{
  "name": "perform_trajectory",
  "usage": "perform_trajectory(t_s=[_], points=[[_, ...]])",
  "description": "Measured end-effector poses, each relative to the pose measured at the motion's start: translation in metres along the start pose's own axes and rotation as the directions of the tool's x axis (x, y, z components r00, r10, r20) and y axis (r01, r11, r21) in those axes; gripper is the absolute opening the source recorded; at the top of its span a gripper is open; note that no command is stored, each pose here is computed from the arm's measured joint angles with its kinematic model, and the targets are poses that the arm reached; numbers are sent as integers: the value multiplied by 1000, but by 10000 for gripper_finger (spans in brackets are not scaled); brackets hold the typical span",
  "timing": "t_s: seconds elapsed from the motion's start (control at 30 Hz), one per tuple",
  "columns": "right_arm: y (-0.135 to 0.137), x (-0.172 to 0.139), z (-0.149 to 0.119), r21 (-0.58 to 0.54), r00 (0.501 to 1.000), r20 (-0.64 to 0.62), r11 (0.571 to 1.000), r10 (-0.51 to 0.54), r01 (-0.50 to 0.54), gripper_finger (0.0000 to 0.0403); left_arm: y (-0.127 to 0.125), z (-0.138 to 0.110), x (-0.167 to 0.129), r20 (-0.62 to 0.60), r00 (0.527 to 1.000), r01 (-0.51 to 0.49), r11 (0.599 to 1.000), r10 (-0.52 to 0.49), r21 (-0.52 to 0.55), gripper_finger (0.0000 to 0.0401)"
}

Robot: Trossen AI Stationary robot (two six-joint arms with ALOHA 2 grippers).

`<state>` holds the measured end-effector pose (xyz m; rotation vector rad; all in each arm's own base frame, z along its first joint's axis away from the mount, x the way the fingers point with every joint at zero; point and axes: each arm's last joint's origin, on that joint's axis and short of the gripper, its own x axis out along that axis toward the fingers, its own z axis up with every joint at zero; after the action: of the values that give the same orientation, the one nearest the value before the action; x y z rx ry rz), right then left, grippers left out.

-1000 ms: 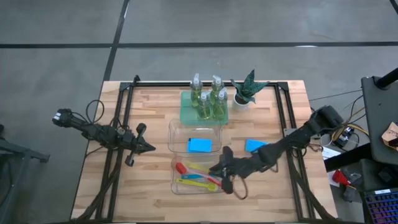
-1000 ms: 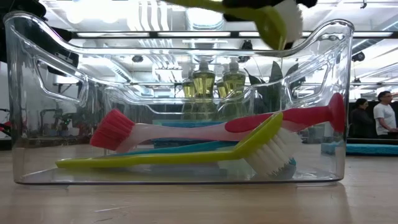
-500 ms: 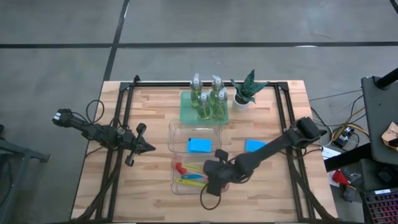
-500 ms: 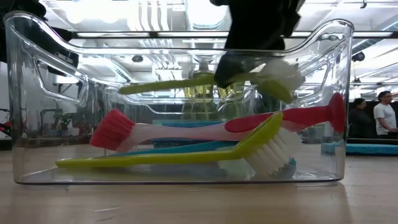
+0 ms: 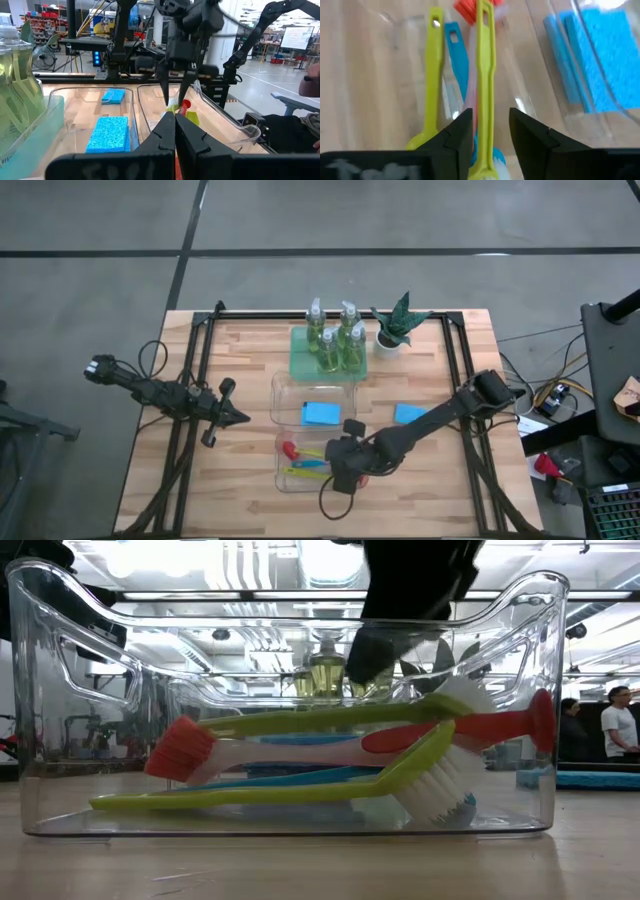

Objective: Pick & Place Kitchen Sink Supplies
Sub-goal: Put the blue sponge into the top transparent bin

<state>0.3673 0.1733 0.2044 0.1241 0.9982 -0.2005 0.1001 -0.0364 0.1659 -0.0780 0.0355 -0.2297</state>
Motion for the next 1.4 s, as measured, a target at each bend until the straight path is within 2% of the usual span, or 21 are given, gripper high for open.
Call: perform_trajectory(t_s=[0.27, 0.33, 0.53, 0.67, 0.77, 0.87, 0.97, 1.1, 1.4], points=[[2, -36, 4, -57, 997, 70, 998, 40, -36, 156, 0, 0, 0, -2, 1000, -1, 1000, 1, 0, 3], [3, -46, 1, -69, 996, 87, 997, 24, -18, 157, 0, 0, 0, -4, 1000, -1, 1000, 1, 1, 3], [16, -76, -10, -111, 988, 143, 993, 60, -45, 145, 0, -1, 0, -12, 1000, -2, 1000, 2, 2, 3], [21, -90, -26, -130, 989, 150, 991, -2, 22, 135, 0, -2, 0, -18, 1000, -2, 1000, 2, 3, 3], [25, -99, -37, -147, 991, 133, 989, -3, 23, 129, 0, -2, 0, -19, 1000, -2, 1000, 2, 3, 3], [26, -104, -49, -136, 996, 90, 990, -29, 41, 126, 0, -2, 0, -20, 1000, -2, 1000, 2, 3, 3], [22, -107, -62, -122, 994, 27, 987, -102, 104, 123, 0, -2, 0, -25, 1000, -2, 1000, 2, 4, 3], [18, -105, -82, -114, 978, 12, 972, -207, 207, 128, 0, -3, 0, -28, 1000, -2, 1000, 3, 5, 3], [-3, -85, -121, -115, 936, -74, 935, -344, 334, 162, 0, -3, 0, -29, 1000, -3, 1000, 3, 5, 3]])
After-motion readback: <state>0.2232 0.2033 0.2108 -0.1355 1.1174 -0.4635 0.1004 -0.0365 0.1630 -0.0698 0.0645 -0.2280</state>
